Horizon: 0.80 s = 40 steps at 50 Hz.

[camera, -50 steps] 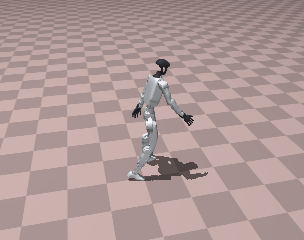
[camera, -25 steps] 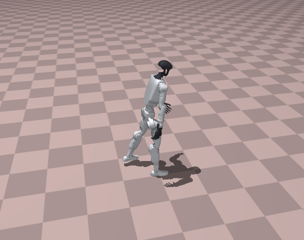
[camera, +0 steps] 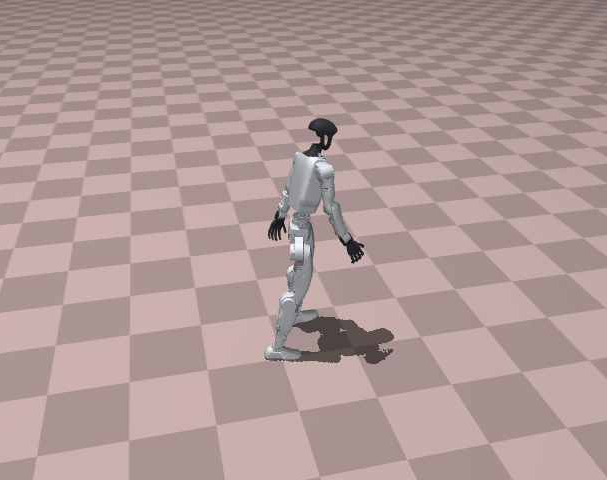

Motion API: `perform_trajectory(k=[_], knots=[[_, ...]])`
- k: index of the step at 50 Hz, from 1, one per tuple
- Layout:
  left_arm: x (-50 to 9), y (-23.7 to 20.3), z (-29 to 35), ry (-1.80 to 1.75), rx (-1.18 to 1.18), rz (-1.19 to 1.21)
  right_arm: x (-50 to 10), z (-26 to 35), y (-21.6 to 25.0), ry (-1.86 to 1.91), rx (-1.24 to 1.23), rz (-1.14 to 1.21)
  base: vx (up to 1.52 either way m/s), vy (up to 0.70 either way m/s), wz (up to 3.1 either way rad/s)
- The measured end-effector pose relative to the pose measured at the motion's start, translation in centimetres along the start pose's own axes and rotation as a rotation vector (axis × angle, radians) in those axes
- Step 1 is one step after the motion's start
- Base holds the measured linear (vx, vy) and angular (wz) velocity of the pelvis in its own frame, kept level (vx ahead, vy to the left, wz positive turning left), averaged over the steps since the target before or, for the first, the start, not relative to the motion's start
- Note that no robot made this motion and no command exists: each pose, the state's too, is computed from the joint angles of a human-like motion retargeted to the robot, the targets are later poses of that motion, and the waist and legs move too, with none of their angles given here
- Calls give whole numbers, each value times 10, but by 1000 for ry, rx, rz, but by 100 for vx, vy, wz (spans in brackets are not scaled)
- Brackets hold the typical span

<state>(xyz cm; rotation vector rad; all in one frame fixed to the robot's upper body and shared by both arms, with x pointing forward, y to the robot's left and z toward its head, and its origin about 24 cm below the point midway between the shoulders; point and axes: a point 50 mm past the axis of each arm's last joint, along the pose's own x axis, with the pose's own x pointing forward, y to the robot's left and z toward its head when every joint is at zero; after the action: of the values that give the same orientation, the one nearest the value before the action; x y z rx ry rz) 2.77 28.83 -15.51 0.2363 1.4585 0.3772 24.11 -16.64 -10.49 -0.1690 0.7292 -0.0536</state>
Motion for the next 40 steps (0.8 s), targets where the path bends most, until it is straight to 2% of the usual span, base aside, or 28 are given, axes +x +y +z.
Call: perform_trajectory(k=[5,13,17,23,26,30,40], knots=[[-2,-10,45,-63,60,-52,-15,-53,2,175,-19,39,42,16,54],[-55,-44,212,-585,1,-85,-48,-128,-16,487,-212,62,39,7,69],[-103,-52,277,-850,-53,-122,-58,-143,-26,568,-234,116,44,-1,51],[-155,-45,324,-1082,-202,-105,-53,-134,-54,558,-250,45,46,-7,33],[-154,-45,319,-1089,-331,-135,-44,-119,-69,521,-253,-43,48,-11,-2],[-110,-52,274,-909,-418,-242,-40,-110,-78,518,-255,-119,48,-9,-71],[-10,-41,83,-271,-123,-102,-5,-30,-62,173,-264,-141,45,3,-56]])
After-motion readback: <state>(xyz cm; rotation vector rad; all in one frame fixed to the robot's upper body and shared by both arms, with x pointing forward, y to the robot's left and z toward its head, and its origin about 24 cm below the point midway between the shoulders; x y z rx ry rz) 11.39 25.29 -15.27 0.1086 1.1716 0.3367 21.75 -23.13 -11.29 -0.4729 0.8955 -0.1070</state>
